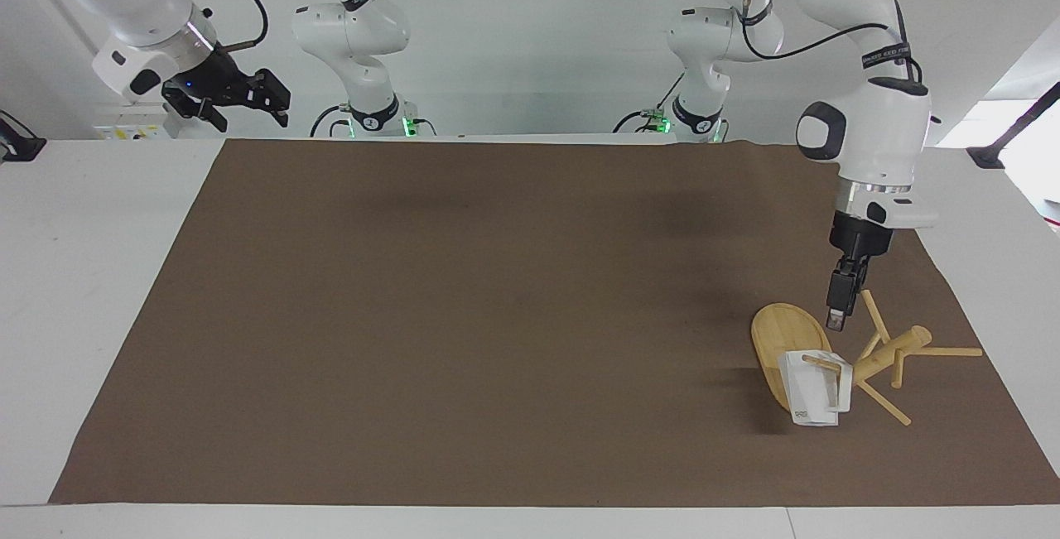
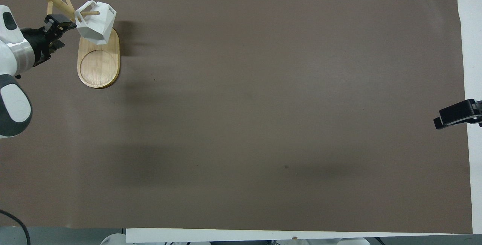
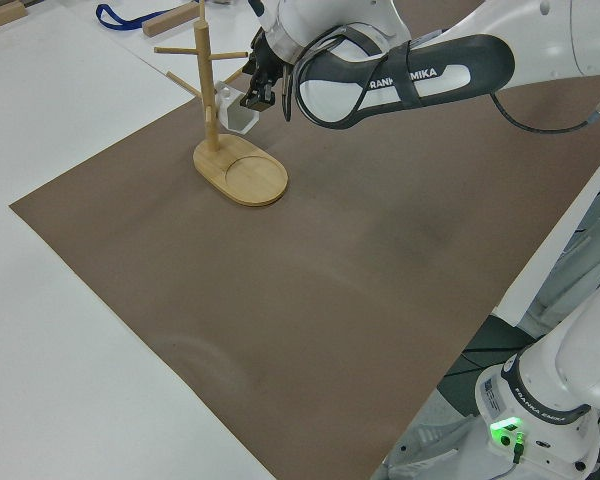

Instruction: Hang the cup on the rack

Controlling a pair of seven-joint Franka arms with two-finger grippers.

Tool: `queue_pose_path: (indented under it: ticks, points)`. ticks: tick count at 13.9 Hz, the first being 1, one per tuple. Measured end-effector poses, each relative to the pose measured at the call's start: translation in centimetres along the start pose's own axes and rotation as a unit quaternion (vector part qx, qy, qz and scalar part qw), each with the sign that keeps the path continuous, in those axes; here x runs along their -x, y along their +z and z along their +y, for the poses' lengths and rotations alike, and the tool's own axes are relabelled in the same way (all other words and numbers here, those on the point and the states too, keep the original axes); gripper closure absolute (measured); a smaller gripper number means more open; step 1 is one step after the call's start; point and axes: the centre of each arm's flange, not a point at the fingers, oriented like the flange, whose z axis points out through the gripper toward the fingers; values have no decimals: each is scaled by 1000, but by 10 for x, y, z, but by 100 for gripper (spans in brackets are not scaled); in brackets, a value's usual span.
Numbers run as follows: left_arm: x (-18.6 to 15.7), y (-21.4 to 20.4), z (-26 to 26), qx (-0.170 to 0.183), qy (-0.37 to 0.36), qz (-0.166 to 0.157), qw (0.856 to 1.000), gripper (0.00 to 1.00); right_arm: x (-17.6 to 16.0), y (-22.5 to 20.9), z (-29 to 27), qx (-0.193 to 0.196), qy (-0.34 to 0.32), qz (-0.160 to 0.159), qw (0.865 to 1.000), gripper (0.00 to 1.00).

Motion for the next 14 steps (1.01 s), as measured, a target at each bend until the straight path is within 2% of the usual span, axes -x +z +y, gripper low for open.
queue_pose_path:
  ticks: [2,4,6,8,10,14]
  points:
    - [-1,-47,15,-25,13,-45,999,2,-1,-1,2,0,2,4,1000,0]
    - [-8,-89,32,-68,46,-76,994,0,-3,1,4,2,3,3,1000,0]
    - [-13,-109,40,-101,99,-113,984,0,-10,8,5,5,5,-6,1000,0]
    - [-14,-112,38,-127,173,-163,963,0,-19,15,7,6,7,-15,1000,0]
    - [-15,-109,28,-148,256,-208,932,0,-23,14,8,7,7,-14,1000,0]
    - [-28,-118,25,-173,322,-271,890,3,-20,9,16,6,17,-9,1000,0]
